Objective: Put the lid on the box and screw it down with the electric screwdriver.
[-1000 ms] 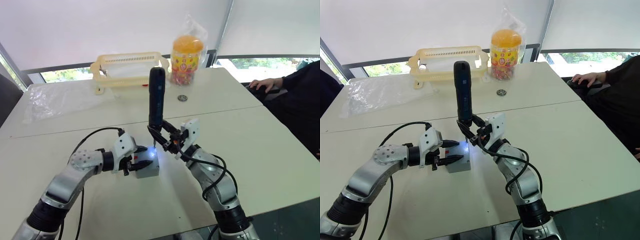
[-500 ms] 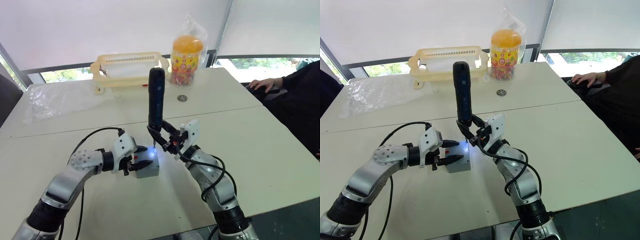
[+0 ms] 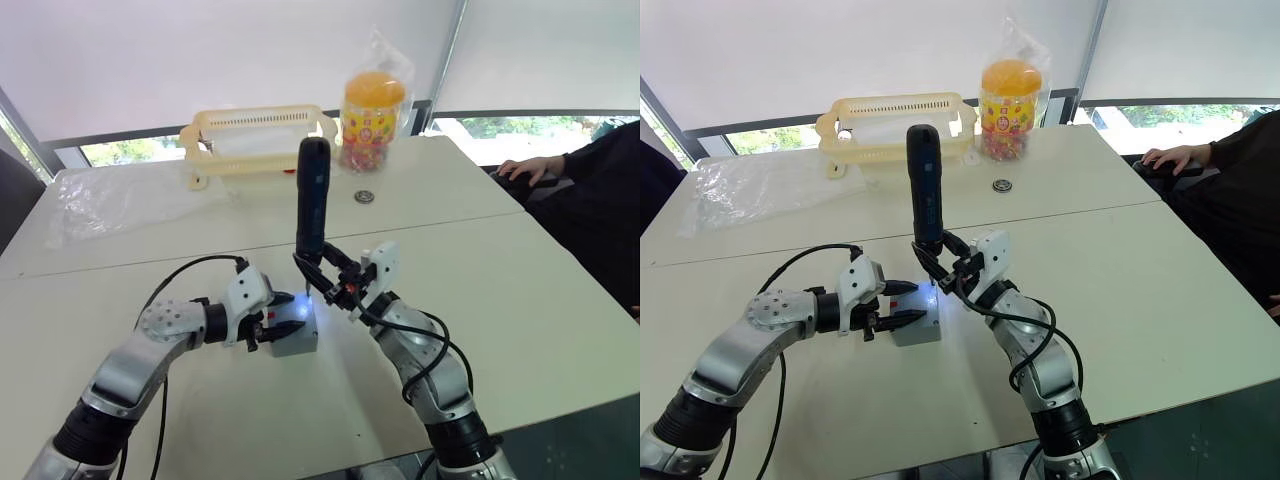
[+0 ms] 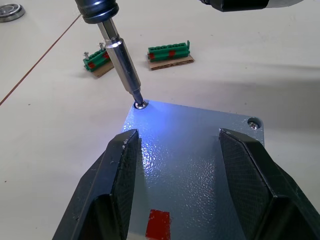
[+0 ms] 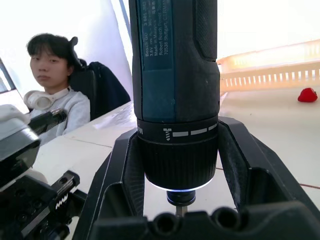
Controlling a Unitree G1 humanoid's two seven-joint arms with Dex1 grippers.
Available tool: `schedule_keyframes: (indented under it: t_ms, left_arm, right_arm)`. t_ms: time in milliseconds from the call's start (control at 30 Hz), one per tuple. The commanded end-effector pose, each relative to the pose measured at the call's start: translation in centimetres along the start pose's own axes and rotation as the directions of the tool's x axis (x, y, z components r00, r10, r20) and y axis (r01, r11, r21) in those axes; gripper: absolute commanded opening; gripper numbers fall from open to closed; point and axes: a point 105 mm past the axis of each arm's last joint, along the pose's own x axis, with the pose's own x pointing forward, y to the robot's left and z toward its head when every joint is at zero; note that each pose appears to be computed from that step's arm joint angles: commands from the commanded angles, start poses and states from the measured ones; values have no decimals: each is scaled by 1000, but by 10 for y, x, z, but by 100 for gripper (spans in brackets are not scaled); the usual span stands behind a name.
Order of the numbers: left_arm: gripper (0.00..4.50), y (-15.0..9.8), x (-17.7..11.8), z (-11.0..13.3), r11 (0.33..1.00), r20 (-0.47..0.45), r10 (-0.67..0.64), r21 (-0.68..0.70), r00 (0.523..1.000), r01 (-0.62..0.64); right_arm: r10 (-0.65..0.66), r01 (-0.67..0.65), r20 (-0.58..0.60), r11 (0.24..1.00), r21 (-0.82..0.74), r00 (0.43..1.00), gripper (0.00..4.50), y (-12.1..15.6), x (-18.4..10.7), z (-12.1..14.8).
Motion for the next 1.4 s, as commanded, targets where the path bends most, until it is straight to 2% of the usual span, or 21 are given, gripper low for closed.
schedule_keyframes:
  t_ms: [33, 367, 733, 1167, 1400]
  left_arm:
    - [257, -5, 1, -20, 999, -77, -8, -32, 997, 5]
    - [257, -5, 1, -21, 999, -80, -7, -38, 997, 4]
    - [257, -5, 1, -23, 999, -88, -6, -37, 996, 3]
    - [257, -7, 1, -24, 999, -94, -11, -33, 996, 8]
    - [257, -8, 2, -25, 999, -96, -19, -27, 995, 17]
  right_arm:
    - [62, -63, -50, 998, -14, 997, 170, 13, -3, -14]
    - [68, -68, -87, 998, 3, 994, 170, 14, -5, -27]
    - [10, -6, -147, 1000, 30, 989, 170, -2, -8, -46]
    - [16, -11, -163, 999, 34, 986, 170, 0, -16, -51]
    - [1, 2, -213, 1000, 12, 977, 170, -5, -24, -62]
